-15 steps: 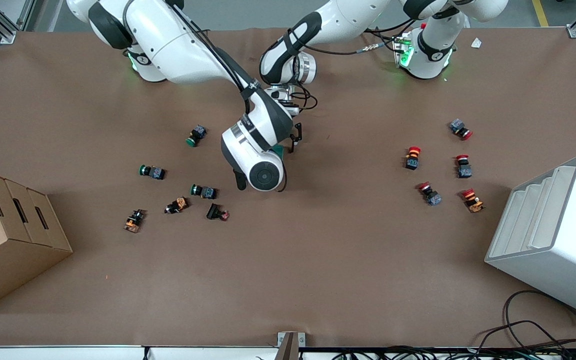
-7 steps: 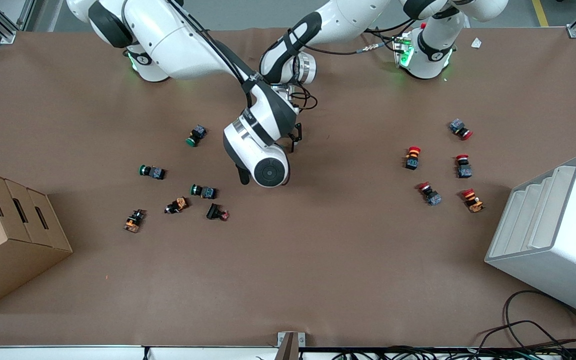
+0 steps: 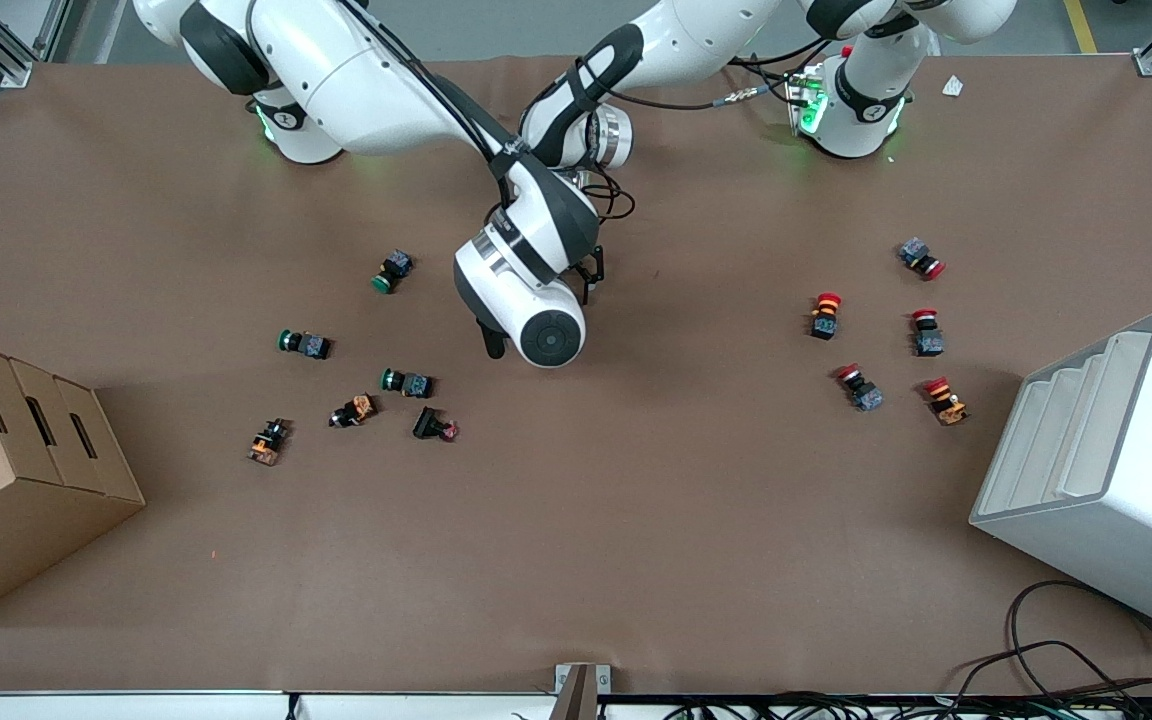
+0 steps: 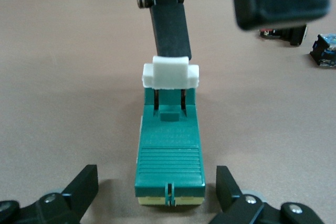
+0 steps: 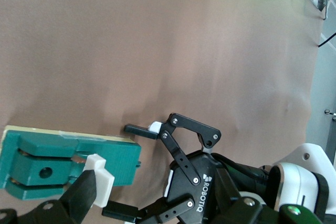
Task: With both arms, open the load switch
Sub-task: 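Press the white toggle down with the right gripper fingertips, then lift the right gripper off the toggle and draw it back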
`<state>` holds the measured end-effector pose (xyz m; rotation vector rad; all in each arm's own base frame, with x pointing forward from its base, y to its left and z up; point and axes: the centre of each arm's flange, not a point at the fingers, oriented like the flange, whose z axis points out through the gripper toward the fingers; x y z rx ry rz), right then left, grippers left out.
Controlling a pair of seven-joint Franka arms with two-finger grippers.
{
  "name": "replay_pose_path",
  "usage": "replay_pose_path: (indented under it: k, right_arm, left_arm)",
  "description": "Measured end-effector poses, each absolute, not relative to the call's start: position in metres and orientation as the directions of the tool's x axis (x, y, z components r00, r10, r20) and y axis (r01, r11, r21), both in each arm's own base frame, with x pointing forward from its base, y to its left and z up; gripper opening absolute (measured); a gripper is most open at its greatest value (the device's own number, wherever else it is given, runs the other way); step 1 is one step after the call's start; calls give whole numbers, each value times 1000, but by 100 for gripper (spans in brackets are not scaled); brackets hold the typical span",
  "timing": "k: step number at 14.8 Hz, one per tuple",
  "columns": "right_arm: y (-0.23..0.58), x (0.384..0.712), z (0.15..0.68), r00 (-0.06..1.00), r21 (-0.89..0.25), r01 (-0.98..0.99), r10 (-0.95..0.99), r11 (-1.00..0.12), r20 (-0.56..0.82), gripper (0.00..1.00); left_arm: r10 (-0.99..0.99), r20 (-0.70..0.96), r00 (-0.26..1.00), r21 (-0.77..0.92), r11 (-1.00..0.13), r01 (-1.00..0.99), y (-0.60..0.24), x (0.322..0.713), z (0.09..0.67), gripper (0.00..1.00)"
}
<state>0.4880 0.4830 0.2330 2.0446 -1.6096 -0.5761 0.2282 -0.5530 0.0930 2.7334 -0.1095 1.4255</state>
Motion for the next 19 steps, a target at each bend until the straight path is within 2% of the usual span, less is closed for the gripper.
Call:
replay_pose_path:
  k: [8, 19]
  right_arm:
    - [489, 469, 212, 238, 612, -765, -971, -203, -25, 100]
    - [489, 465, 203, 237, 606, -770, -971, -202, -23, 100]
  left_arm:
    - [-37, 820, 571, 17, -996, -89, -553, 228, 93, 99]
    - [-38, 821, 569, 16, -996, -90, -553, 228, 93, 99]
